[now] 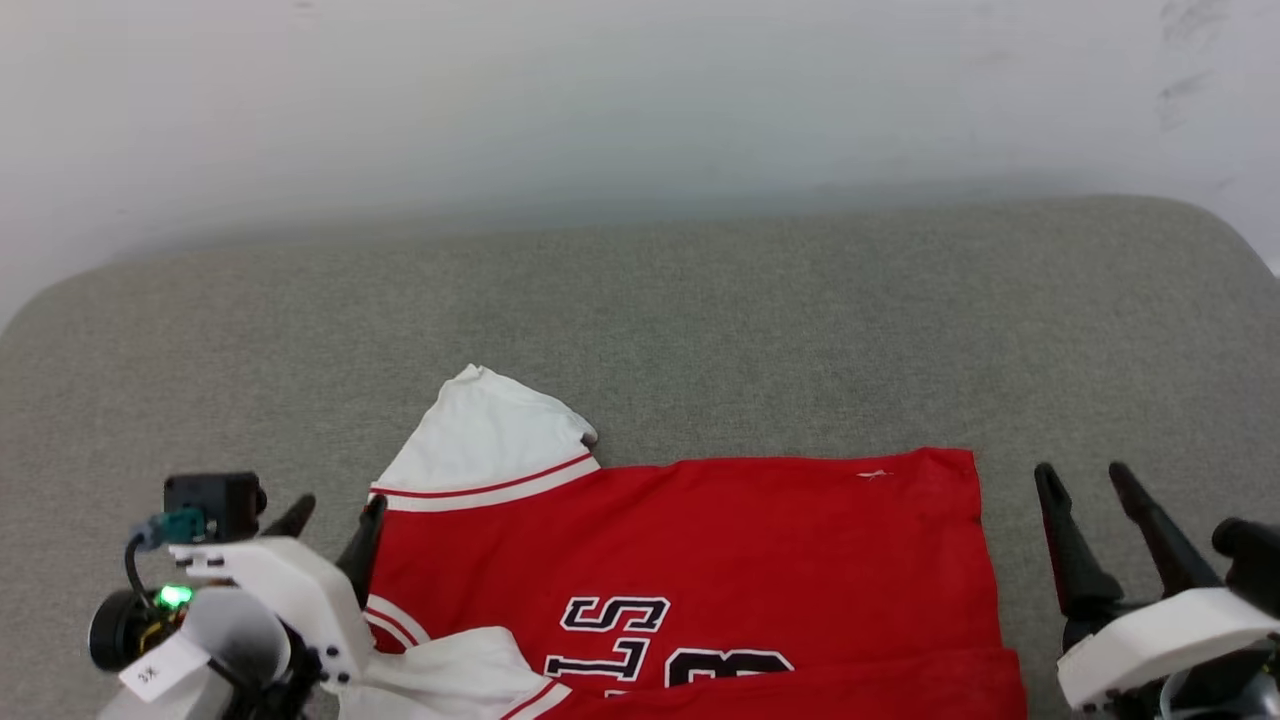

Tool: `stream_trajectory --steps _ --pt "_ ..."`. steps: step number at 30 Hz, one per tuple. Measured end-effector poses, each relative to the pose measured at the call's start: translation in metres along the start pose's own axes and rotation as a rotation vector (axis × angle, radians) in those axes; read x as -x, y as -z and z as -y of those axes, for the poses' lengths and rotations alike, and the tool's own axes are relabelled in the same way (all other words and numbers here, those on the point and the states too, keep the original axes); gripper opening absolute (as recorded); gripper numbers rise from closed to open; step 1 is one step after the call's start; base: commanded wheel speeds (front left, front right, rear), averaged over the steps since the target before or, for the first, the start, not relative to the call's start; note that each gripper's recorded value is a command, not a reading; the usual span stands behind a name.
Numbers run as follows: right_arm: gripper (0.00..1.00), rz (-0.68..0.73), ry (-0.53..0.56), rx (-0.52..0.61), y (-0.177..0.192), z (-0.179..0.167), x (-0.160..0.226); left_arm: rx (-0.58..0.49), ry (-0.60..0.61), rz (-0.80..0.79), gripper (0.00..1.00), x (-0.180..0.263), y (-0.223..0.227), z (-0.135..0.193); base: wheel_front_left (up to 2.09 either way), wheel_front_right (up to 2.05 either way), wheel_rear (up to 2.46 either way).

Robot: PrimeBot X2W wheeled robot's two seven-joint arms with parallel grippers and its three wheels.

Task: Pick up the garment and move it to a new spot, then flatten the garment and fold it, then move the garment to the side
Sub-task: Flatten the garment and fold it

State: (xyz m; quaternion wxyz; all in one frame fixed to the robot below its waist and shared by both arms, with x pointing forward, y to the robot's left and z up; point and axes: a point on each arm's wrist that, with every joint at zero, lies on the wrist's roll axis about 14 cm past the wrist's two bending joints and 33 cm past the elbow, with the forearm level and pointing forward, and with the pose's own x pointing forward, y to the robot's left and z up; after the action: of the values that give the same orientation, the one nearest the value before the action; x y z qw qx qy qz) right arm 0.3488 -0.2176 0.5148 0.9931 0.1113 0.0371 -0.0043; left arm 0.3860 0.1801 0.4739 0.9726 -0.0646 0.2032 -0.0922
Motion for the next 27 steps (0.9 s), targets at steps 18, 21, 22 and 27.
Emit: stream_trajectory --steps 18,21,22,27 --pt "1.0 0.011 0.101 0.056 0.001 0.027 -0.044 -0.097 0.153 -0.323 1.0 -0.154 -0.008 0.012 0.0 0.0 0.0" --pt "1.0 -0.009 0.127 0.046 0.01 0.035 -0.042 -0.119 0.165 -0.417 1.0 -0.17 0.001 0.013 0.0 0.0 0.0" --pt "1.0 -0.017 0.136 0.044 0.013 0.037 -0.042 -0.126 0.166 -0.454 1.0 -0.173 0.006 0.013 0.0 0.0 0.0" --pt "1.0 -0.047 0.174 0.038 0.025 0.048 -0.039 -0.167 0.147 -0.611 1.0 -0.187 0.029 0.006 0.0 0.0 0.0"
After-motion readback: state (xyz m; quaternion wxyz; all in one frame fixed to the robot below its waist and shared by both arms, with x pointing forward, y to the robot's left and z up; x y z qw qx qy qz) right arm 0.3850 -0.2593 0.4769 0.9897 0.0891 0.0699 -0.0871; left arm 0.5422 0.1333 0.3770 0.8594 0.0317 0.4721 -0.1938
